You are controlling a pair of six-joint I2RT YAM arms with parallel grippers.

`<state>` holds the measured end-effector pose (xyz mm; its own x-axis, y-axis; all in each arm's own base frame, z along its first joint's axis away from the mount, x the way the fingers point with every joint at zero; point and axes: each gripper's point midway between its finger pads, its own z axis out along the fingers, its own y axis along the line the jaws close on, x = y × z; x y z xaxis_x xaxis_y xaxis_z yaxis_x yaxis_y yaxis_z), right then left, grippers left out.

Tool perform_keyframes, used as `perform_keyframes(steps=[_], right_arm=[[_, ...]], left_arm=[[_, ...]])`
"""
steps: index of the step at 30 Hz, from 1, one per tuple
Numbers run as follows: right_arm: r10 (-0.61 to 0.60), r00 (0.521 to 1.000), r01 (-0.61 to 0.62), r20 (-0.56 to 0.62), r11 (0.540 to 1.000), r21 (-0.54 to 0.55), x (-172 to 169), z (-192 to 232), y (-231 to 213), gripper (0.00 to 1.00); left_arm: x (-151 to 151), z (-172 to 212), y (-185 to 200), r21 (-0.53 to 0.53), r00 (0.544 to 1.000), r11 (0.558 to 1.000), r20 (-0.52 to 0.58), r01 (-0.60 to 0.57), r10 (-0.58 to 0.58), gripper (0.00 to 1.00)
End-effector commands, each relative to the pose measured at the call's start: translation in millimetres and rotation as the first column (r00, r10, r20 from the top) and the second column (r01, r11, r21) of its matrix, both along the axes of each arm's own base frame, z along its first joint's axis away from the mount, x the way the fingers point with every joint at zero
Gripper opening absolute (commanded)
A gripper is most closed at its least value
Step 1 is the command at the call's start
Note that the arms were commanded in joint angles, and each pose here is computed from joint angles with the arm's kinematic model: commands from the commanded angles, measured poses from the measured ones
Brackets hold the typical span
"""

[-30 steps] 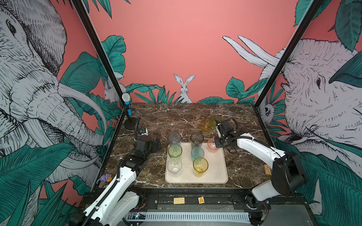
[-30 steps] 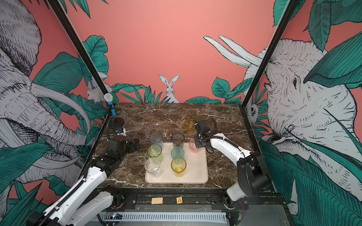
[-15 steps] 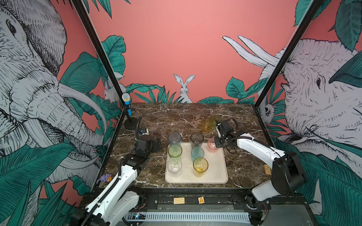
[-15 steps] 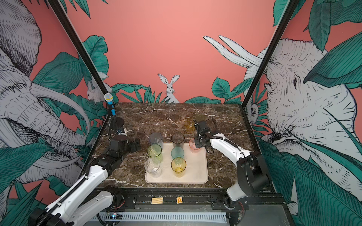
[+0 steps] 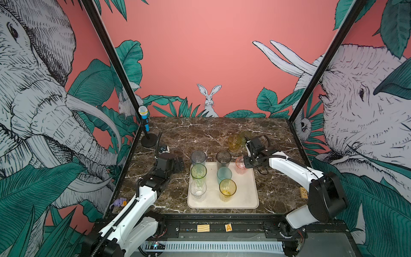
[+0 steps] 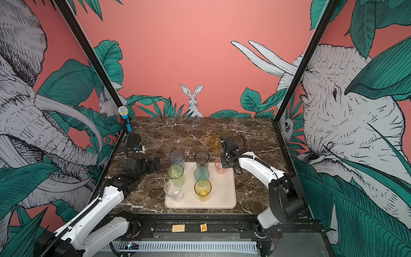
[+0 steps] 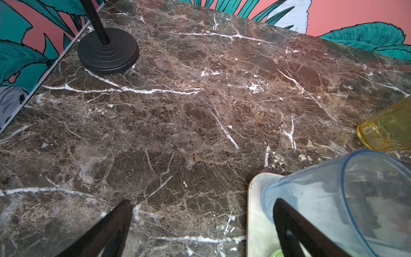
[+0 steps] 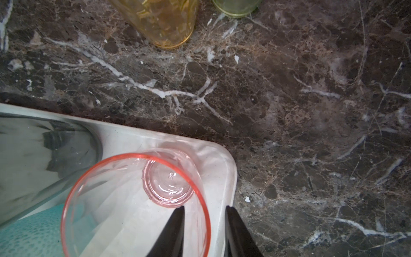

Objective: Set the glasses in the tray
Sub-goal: 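Open the right gripper to release the pink tumbler, then raise the right gripper and move it over the yellow tumbler beyond the tray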

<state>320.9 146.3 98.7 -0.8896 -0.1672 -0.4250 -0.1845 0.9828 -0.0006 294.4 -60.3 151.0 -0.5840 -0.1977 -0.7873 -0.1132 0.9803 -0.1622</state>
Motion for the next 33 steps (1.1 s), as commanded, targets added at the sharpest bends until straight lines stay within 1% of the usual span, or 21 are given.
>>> perform_keyframes(steps=[1,8,12,15,18,28,29,33], right_arm=[[-0.010,1.000,0.010,0.008,1.000,0.006,1,9,-1,0.37],[-0.008,0.999,0.008,0.032,1.000,0.007,2,24,-2,0.49],[-0.005,0.998,0.005,0.056,1.000,0.011,4,36,-2,0.52],[-0.004,0.997,0.002,0.083,1.000,0.024,7,47,0,0.57],[-0.001,0.994,-0.004,0.108,0.999,0.046,12,59,4,0.60],[-0.015,0.976,0.004,0.217,0.999,0.055,40,101,10,0.73],[-0.021,0.969,0.004,0.247,0.998,0.070,48,114,14,0.74],[-0.037,0.962,0.015,0.271,0.996,0.084,62,127,20,0.79]], left_arm=[[0,-4,0,-0.010,1.000,1.000,0.000,-0.006,0.006,0.99],[-1,-4,2,-0.002,1.000,1.000,0.003,-0.009,0.009,0.99],[-1,-4,3,0.002,1.000,1.000,0.002,-0.011,0.011,0.99],[-1,-4,3,0.003,1.000,1.000,0.004,-0.013,0.013,1.00],[-1,-3,3,0.007,1.000,1.000,0.003,-0.012,0.011,0.99],[-5,-3,7,0.015,1.000,1.000,0.007,-0.021,0.021,0.99],[-6,-3,8,0.017,1.000,1.000,0.008,-0.022,0.022,0.99],[-7,-2,9,0.020,1.000,0.999,0.010,-0.025,0.025,0.99]])
